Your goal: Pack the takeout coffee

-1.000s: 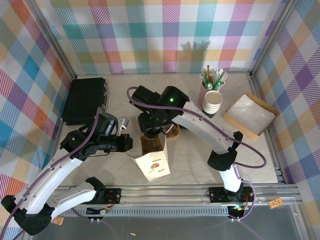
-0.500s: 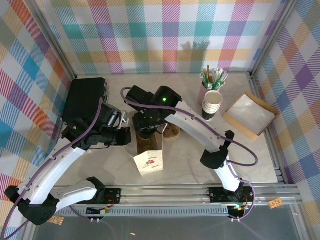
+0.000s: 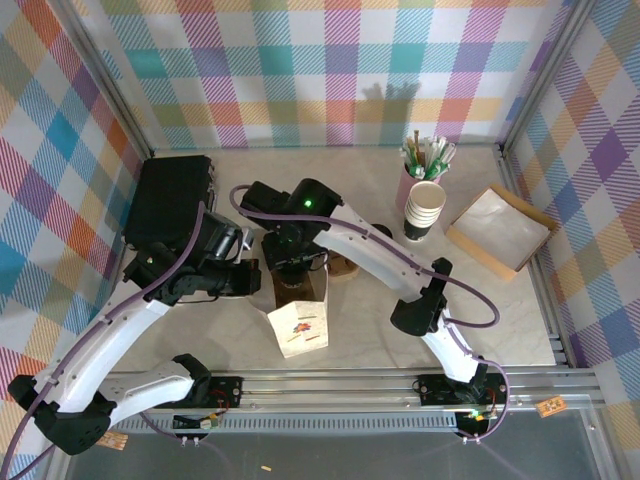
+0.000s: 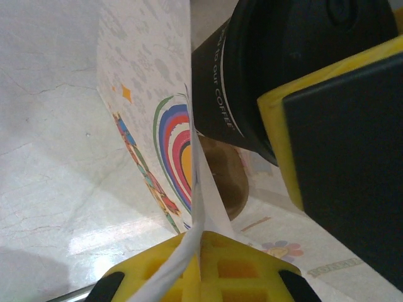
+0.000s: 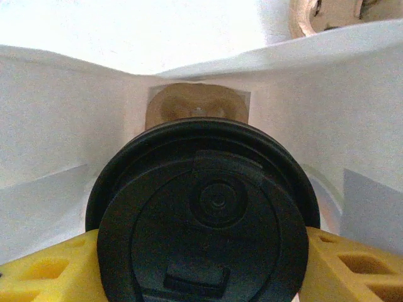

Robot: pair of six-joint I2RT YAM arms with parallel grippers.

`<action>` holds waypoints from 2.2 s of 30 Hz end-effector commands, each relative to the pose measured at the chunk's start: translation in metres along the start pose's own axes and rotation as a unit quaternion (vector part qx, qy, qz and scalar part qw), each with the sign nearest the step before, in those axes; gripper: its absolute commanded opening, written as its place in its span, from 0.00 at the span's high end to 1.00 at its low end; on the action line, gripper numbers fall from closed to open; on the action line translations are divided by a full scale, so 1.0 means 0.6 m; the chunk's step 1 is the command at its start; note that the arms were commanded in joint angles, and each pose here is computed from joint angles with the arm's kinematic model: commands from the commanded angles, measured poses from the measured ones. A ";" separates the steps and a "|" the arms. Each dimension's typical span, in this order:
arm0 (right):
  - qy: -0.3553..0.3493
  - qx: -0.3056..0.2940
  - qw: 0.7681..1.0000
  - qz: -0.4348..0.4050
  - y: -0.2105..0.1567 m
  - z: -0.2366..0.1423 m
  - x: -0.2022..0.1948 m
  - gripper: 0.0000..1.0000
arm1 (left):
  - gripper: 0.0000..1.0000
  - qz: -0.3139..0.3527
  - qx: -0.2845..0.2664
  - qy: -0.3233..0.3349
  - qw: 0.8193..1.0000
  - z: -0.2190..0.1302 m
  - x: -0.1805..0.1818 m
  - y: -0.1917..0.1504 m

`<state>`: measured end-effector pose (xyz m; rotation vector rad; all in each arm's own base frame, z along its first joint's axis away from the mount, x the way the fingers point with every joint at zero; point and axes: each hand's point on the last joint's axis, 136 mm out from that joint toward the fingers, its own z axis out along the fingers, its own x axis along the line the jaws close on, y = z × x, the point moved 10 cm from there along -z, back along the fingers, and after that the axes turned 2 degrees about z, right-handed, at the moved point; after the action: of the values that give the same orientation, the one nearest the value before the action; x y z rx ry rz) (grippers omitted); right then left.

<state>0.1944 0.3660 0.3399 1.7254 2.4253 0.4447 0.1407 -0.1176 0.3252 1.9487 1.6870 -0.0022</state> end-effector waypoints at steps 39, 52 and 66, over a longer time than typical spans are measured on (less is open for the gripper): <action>0.043 -0.008 0.998 0.048 -0.015 0.037 0.051 0.69 | 1.00 -0.056 -0.061 0.025 0.996 0.029 0.031 -0.022; 0.084 0.027 0.996 -0.016 -0.041 -0.007 0.032 0.70 | 1.00 -0.071 -0.072 0.006 0.995 0.014 0.026 -0.022; 0.101 0.068 0.992 -0.043 -0.045 0.037 0.038 0.69 | 1.00 -0.054 -0.060 -0.032 0.996 0.023 0.014 -0.019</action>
<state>0.1700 0.3662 0.3172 1.7010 2.6336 0.4314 0.1352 -0.1069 0.3076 1.7453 1.7644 0.0551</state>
